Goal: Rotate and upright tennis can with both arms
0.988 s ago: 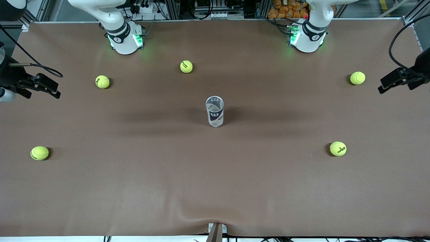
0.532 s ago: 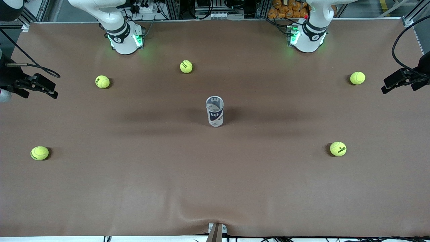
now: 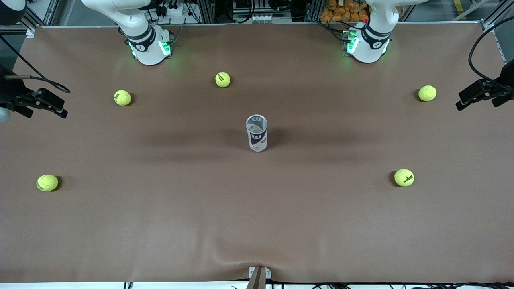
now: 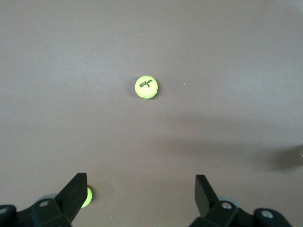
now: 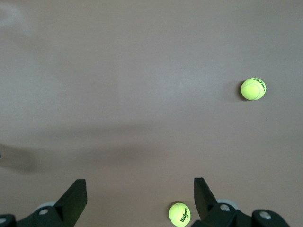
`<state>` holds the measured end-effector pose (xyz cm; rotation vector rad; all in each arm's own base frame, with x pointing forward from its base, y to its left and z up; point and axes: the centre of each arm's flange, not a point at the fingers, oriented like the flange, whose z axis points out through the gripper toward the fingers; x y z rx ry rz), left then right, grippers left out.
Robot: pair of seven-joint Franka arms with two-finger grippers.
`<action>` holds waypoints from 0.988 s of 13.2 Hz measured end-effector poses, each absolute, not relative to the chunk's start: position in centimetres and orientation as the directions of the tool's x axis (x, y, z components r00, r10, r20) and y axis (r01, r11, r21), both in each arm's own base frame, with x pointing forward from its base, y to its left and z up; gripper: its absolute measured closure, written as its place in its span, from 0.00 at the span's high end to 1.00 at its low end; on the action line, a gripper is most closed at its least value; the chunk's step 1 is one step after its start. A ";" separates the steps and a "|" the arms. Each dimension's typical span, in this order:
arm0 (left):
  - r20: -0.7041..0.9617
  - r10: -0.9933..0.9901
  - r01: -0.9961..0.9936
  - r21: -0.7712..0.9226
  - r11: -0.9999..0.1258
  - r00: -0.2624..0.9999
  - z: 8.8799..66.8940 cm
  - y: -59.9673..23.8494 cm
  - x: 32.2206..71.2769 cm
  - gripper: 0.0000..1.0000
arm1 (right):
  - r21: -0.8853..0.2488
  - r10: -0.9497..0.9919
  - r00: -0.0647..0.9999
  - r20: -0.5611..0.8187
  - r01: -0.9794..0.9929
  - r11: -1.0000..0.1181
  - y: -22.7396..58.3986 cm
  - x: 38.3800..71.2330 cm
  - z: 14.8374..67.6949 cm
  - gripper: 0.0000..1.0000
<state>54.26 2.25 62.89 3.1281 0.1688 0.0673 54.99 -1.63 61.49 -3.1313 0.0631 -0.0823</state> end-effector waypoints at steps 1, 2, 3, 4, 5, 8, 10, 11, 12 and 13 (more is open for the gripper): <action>0.043 0.110 0.109 0.011 -0.994 0.993 62.9 2.5 54.2 1.00 | -0.010 -0.041 0.998 0.052 -0.040 -0.999 -1.6 55.0 61.5 1.00; 0.043 0.110 0.110 0.011 -0.994 0.993 62.9 2.5 54.2 1.00 | -0.010 -0.041 0.998 0.052 -0.040 -0.999 -1.6 55.0 61.5 1.00; 0.044 0.109 0.108 0.012 -0.994 0.993 63.0 2.5 54.2 1.00 | -0.010 -0.041 0.998 0.052 -0.040 -0.999 -1.6 55.0 61.5 1.00; 0.045 0.107 0.106 0.012 -0.994 0.993 63.0 2.4 54.2 1.00 | -0.010 -0.041 0.998 0.052 -0.040 -0.999 -1.6 55.0 61.5 1.00; 0.044 0.105 0.104 0.012 -0.994 0.994 63.1 2.3 54.2 1.00 | -0.010 -0.040 0.998 0.052 -0.040 -0.999 -1.6 55.0 61.5 1.00; 0.035 0.090 0.090 0.011 -0.996 0.995 63.0 1.5 54.1 1.00 | -0.010 -0.039 0.998 0.052 -0.039 -0.999 -1.6 55.0 61.5 1.00; 0.033 0.084 0.084 0.011 -0.996 0.996 62.9 1.2 54.1 1.00 | -0.010 -0.039 0.998 0.052 -0.038 -0.999 -1.5 55.0 61.5 1.00; 0.032 0.084 0.084 0.011 -0.996 0.996 62.9 1.2 54.1 1.00 | -0.010 -0.038 0.998 0.052 -0.038 -0.999 -1.5 55.0 61.5 1.00; 0.031 0.084 0.084 0.011 -0.996 0.996 62.8 1.2 54.1 1.00 | -0.010 -0.038 0.998 0.052 -0.038 -0.999 -1.5 55.0 61.5 1.00; 0.031 0.084 0.084 0.011 -0.996 0.996 62.8 1.2 54.1 1.00 | -0.010 -0.038 0.998 0.052 -0.038 -0.999 -1.5 55.0 61.5 1.00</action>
